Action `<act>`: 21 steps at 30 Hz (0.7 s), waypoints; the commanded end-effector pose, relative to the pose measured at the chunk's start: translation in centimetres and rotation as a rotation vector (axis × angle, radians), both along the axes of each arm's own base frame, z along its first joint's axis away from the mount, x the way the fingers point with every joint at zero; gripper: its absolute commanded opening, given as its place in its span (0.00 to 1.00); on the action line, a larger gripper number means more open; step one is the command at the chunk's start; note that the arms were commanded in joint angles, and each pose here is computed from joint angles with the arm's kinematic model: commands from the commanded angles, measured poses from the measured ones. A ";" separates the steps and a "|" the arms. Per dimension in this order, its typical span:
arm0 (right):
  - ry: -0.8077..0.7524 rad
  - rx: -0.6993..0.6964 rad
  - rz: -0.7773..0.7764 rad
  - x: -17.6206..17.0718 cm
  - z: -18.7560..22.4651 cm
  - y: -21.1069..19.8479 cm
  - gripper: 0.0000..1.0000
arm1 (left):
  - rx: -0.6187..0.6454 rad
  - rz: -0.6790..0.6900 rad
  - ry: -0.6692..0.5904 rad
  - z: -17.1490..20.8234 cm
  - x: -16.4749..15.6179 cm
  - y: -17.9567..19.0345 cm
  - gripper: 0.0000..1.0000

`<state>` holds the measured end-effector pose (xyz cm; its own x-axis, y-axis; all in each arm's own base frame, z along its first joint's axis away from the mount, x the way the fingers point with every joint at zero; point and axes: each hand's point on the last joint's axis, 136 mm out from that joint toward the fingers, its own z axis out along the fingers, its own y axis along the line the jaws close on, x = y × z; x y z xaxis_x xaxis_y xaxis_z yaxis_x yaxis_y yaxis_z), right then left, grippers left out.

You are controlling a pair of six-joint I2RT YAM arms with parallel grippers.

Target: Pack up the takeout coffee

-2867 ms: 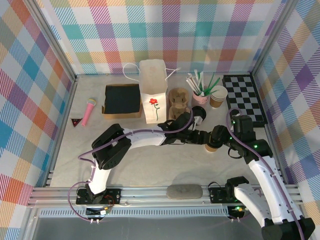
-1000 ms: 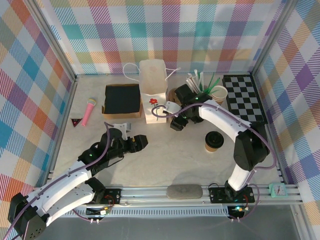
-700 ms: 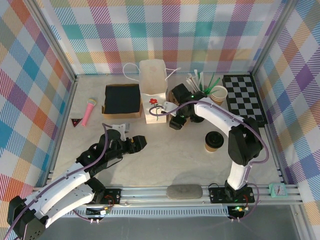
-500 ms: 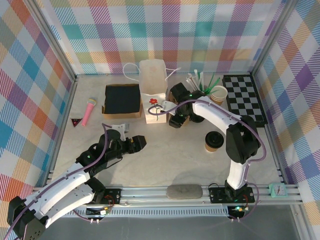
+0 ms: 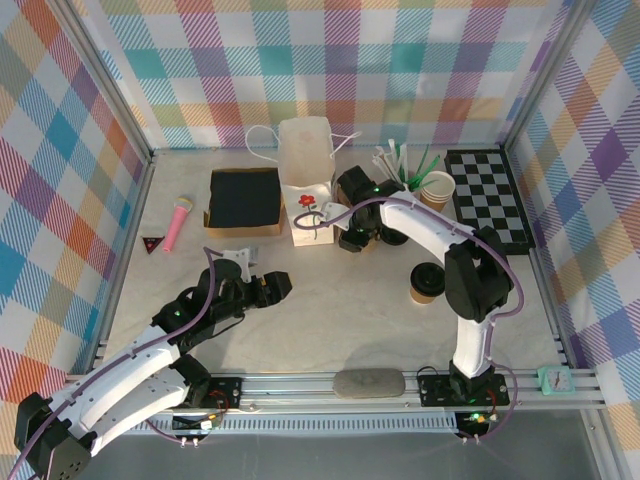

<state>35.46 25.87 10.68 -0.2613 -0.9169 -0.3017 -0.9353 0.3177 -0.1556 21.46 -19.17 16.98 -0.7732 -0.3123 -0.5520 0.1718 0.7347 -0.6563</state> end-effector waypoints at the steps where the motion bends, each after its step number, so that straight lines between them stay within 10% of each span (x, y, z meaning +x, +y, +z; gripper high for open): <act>1: 0.002 -0.001 0.013 0.3 0.2 0.5 0.33 | 0.007 0.017 -0.009 0.1 0.0 0.6 0.68; 21: 0.033 0.000 0.012 0.0 -0.8 0.8 0.26 | 0.017 0.018 -0.018 0.5 0.3 0.6 0.68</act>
<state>35.50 25.95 9.70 -0.2631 -0.9226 -0.2823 -0.9388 0.3122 -0.1455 21.49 -19.06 17.07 -0.7691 -0.3131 -0.5571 0.1739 0.7364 -0.6538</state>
